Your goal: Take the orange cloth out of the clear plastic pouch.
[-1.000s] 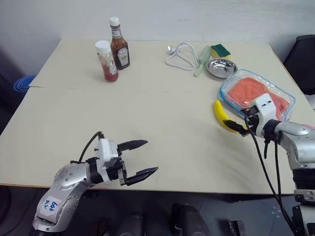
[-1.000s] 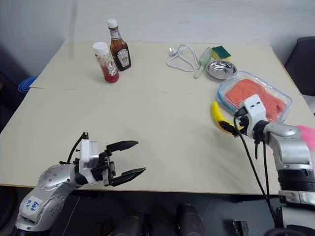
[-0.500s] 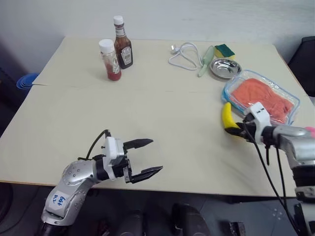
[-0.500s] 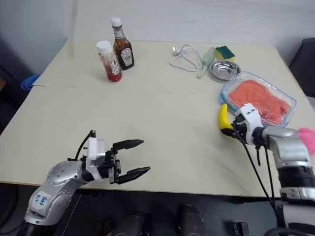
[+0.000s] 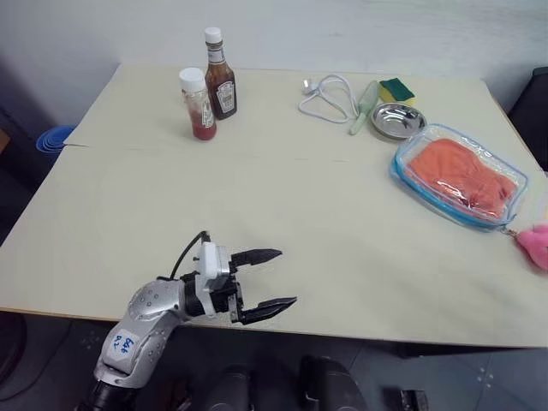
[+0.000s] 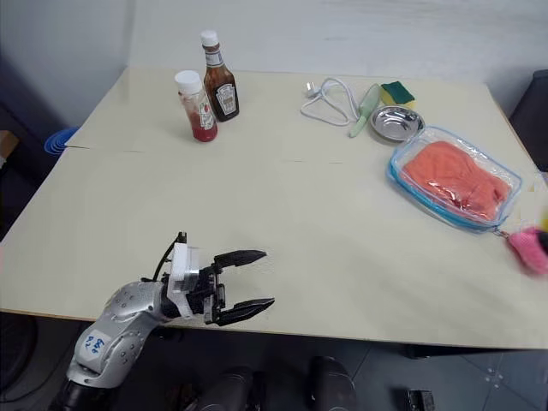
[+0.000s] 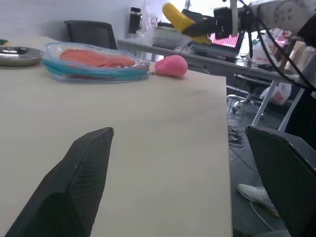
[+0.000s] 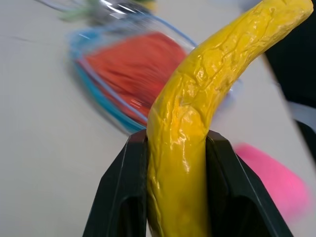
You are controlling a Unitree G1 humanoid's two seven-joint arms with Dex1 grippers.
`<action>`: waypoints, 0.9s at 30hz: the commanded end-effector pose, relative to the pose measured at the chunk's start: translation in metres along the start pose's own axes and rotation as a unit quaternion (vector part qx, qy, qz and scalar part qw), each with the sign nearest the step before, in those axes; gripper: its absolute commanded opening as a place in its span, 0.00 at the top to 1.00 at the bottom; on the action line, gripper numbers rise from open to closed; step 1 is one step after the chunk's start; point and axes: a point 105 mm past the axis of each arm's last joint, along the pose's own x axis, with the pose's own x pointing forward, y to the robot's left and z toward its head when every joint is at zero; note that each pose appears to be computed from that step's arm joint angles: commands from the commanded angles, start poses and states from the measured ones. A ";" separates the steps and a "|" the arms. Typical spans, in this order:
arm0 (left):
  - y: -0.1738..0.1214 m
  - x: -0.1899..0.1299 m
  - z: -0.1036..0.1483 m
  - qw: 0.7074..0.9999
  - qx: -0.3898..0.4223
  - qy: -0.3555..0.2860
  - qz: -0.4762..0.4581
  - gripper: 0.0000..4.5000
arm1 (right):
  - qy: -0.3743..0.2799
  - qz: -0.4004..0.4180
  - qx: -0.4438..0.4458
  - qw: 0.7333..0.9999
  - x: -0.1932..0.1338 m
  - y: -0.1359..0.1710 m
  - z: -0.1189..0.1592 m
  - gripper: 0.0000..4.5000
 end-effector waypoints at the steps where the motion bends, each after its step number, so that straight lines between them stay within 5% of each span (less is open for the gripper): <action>1: -0.003 0.007 0.018 0.999 0.020 -0.018 -0.029 0.00 | 0.070 -0.084 0.005 0.994 0.005 -0.032 -0.028 0.77; 9: 0.004 0.009 0.034 0.997 0.064 -0.016 -0.044 0.00 | 0.134 -0.079 0.045 0.987 0.035 -0.036 -0.065 0.77; 14: 0.005 0.002 0.034 0.997 0.069 -0.006 -0.032 0.00 | 0.121 -0.107 0.066 0.985 0.036 -0.053 -0.051 0.38; 17: 0.007 -0.006 0.028 0.998 0.066 0.004 -0.015 0.00 | 0.041 -0.097 0.003 0.994 0.034 -0.061 -0.006 0.15; 20: 0.008 -0.010 0.026 0.998 0.066 0.005 -0.003 0.00 | -0.079 -0.004 -0.129 0.988 0.033 -0.034 0.054 0.01; 24: 0.009 -0.010 0.027 0.999 0.052 -0.002 -0.001 0.00 | -0.057 0.187 -0.242 0.950 0.051 0.033 0.058 0.01; 27: 0.011 -0.008 0.028 0.999 0.054 -0.002 -0.003 0.00 | -0.046 0.236 -0.280 0.929 0.082 0.071 0.059 0.01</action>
